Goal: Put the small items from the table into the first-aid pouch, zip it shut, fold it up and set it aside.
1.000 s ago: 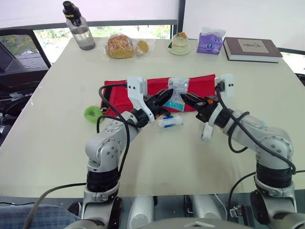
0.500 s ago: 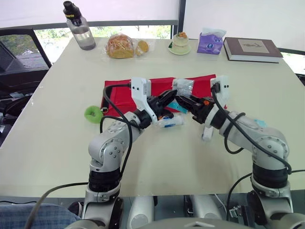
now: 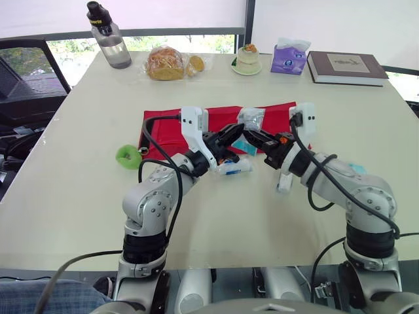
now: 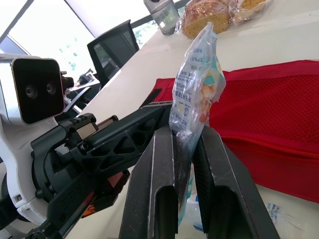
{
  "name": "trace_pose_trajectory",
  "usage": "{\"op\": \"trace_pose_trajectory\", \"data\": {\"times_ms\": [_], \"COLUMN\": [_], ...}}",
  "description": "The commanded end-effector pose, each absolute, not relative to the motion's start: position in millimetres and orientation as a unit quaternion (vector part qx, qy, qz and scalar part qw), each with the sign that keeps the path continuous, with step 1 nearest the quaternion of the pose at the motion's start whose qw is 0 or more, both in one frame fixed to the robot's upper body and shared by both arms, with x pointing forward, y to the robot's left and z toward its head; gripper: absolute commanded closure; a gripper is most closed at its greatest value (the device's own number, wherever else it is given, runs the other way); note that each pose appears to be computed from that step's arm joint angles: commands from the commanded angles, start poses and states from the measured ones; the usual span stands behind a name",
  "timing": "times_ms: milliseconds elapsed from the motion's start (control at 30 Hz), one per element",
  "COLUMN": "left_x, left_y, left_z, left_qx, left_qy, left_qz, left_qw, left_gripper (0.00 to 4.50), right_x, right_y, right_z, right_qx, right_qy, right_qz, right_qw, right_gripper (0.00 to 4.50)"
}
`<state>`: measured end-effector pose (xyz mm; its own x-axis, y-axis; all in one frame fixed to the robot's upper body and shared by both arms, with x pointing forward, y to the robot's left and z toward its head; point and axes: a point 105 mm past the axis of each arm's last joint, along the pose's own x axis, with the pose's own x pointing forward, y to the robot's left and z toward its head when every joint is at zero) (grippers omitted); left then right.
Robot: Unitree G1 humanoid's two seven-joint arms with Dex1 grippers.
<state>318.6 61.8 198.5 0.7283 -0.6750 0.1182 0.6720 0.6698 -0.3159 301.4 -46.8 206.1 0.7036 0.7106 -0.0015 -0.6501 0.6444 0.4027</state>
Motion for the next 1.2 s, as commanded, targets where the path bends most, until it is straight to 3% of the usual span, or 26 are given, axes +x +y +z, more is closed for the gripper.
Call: {"op": "trace_pose_trajectory", "data": {"times_ms": [33, 100, 300, 433, 467, 667, 833, 1000, 1200], "left_x": [316, 317, 322, 327, 331, 350, 354, 357, 367], "left_y": [70, 73, 88, 106, 118, 177, 205, 230, 251], "left_z": [213, 214, 216, 212, 209, 184, 169, 159, 151], "left_qx": [-0.187, -0.191, -0.188, -0.162, -0.14, 0.043, 0.123, 0.216, 0.379], "left_qy": [-0.026, -0.028, -0.034, -0.032, -0.029, 0.007, 0.026, 0.05, 0.068], "left_qz": [-0.367, -0.364, -0.346, -0.326, -0.314, -0.252, -0.234, -0.22, -0.209], "left_qw": [0.911, 0.911, 0.919, 0.931, 0.939, 0.967, 0.964, 0.95, 0.899], "left_gripper": [4.5, 4.5, 2.01, 0.64, 0.03, 0.03, 0.03, 0.03, 0.03], "right_x": [307, 308, 307, 306, 305, 301, 295, 294, 291], "right_y": [-58, -60, -61, -66, -68, -74, -72, -71, -69], "right_z": [211, 211, 213, 215, 214, 208, 204, 199, 197], "right_qx": [0.185, 0.184, 0.192, 0.2, 0.203, 0.209, 0.212, 0.212, 0.213], "right_qy": [0.065, 0.066, 0.062, 0.059, 0.061, 0.076, 0.085, 0.091, 0.092], "right_qz": [0.352, 0.352, 0.361, 0.366, 0.369, 0.382, 0.399, 0.396, 0.395], "right_qw": [0.915, 0.915, 0.91, 0.907, 0.905, 0.897, 0.888, 0.889, 0.889], "right_gripper": [4.42, 4.42, 4.5, 4.5, 4.5, 4.5, 4.5, 4.5, 4.5]}}
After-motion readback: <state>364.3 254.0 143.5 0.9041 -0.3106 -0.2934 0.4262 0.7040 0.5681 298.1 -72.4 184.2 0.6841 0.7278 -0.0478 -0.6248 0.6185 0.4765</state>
